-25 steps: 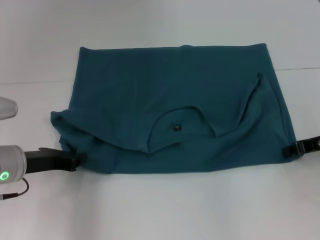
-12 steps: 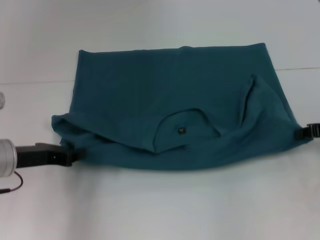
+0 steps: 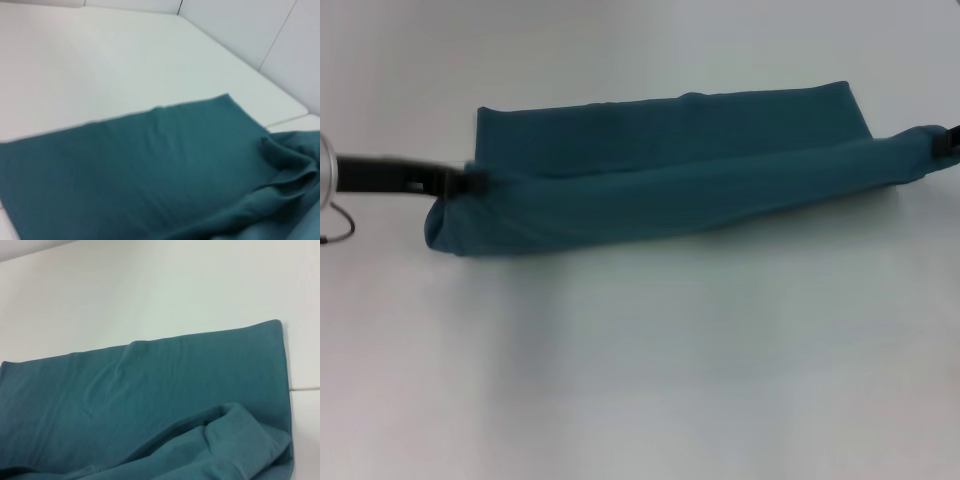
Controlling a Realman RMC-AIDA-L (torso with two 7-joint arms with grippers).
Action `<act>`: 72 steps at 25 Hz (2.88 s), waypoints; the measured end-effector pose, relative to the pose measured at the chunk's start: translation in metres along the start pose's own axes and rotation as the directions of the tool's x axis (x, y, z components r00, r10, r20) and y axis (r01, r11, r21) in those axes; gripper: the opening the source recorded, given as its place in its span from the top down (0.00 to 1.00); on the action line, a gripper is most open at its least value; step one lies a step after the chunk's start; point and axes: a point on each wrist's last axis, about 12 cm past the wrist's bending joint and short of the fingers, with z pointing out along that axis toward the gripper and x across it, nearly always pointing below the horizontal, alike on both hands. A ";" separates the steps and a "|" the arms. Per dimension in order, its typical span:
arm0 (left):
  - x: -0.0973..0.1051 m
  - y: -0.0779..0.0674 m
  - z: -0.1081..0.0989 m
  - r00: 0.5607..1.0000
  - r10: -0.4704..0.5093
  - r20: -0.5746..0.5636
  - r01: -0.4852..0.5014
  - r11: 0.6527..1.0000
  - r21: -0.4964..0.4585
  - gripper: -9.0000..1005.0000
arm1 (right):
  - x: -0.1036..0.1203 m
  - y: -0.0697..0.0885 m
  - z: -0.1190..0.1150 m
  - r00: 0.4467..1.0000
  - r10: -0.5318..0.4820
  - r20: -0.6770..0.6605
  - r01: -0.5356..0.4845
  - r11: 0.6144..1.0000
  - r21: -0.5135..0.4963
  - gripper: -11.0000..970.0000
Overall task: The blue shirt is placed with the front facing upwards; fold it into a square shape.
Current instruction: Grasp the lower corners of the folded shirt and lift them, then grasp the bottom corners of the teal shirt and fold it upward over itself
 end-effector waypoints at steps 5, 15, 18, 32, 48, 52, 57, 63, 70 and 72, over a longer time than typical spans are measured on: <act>0.023 -0.005 -0.002 0.999 -0.036 -0.025 0.037 0.999 0.038 0.94 | 0.026 -0.006 -0.004 0.998 0.023 -0.060 -0.024 1.000 -0.016 0.92; 0.072 -0.008 -0.007 0.991 -0.110 -0.070 0.114 0.991 0.063 0.94 | 0.069 -0.016 -0.007 0.989 0.059 -0.136 -0.065 0.997 -0.040 0.92; 0.085 -0.010 -0.012 0.990 -0.112 -0.089 0.120 0.989 0.085 0.94 | 0.081 -0.016 -0.008 0.984 0.064 -0.164 -0.074 0.996 -0.056 0.92; 0.139 -0.036 -0.046 0.970 -0.160 -0.184 0.203 0.947 0.249 0.94 | 0.130 -0.033 -0.045 0.960 0.101 -0.262 -0.135 0.984 -0.116 0.92; 0.184 -0.053 -0.088 0.930 -0.262 -0.259 0.340 0.882 0.327 0.94 | 0.204 -0.032 -0.094 0.916 0.150 -0.372 -0.255 0.933 -0.253 0.92; 0.195 -0.056 -0.097 0.920 -0.292 -0.261 0.369 0.868 0.332 0.94 | 0.211 -0.034 -0.101 0.911 0.165 -0.379 -0.272 0.930 -0.248 0.92; 0.205 -0.059 -0.106 0.911 -0.327 -0.253 0.399 0.854 0.333 0.94 | 0.219 -0.033 -0.105 0.903 0.179 -0.392 -0.292 0.923 -0.252 0.92; 0.199 -0.060 -0.103 0.918 -0.320 -0.236 0.389 0.846 0.364 0.94 | 0.211 -0.031 -0.102 0.914 0.186 -0.359 -0.299 0.910 -0.289 0.92; 0.169 -0.046 -0.091 0.936 -0.292 -0.198 0.350 0.841 0.414 0.94 | 0.173 -0.040 -0.084 0.935 0.257 -0.243 -0.325 0.895 -0.304 0.92; 0.149 -0.035 -0.084 0.943 -0.282 -0.178 0.332 0.850 0.410 0.94 | 0.158 -0.042 -0.073 0.940 0.264 -0.215 -0.321 0.899 -0.297 0.92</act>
